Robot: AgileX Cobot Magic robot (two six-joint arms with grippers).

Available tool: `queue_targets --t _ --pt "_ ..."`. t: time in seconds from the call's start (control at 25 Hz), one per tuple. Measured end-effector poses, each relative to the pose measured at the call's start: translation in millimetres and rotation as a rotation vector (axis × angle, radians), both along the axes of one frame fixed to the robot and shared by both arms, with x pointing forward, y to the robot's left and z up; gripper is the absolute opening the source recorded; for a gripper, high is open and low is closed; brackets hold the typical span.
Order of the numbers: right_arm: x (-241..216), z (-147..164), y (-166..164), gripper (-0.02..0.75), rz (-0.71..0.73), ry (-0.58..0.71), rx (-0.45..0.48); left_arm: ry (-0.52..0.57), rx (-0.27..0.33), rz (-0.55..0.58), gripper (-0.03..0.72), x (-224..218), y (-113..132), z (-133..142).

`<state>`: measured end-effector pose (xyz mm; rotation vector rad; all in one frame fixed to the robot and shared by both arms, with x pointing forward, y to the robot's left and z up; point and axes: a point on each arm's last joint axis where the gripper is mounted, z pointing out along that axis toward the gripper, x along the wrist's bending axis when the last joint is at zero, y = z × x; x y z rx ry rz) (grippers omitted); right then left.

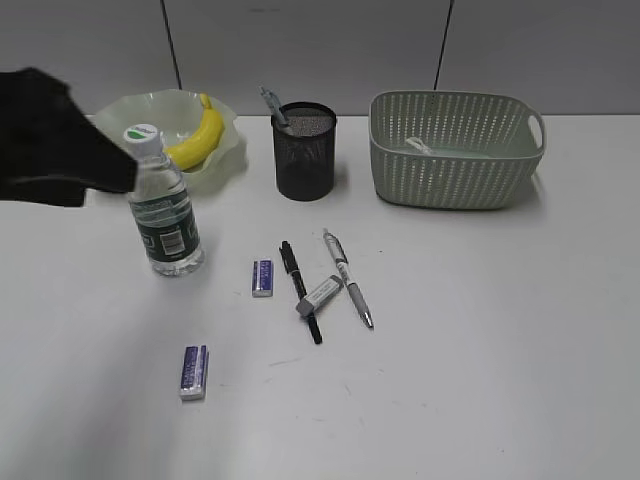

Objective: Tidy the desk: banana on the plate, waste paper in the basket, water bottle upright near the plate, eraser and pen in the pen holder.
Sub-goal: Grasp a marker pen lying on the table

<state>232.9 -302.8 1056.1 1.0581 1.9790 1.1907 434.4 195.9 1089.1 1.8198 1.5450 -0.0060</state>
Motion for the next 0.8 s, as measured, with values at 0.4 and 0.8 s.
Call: queue_targets --t 0.4,0.8 --pt "-0.2 0.1 0.1 0.370 0.001 -0.001 0.002 0.240 -0.010 -0.072 0.419 87.4 -77.1 -50.3" --pt "-0.2 0.1 0.1 0.370 0.002 -0.002 0.001 0.479 0.133 -0.023 0.419 142.2 -142.6 -101.0"
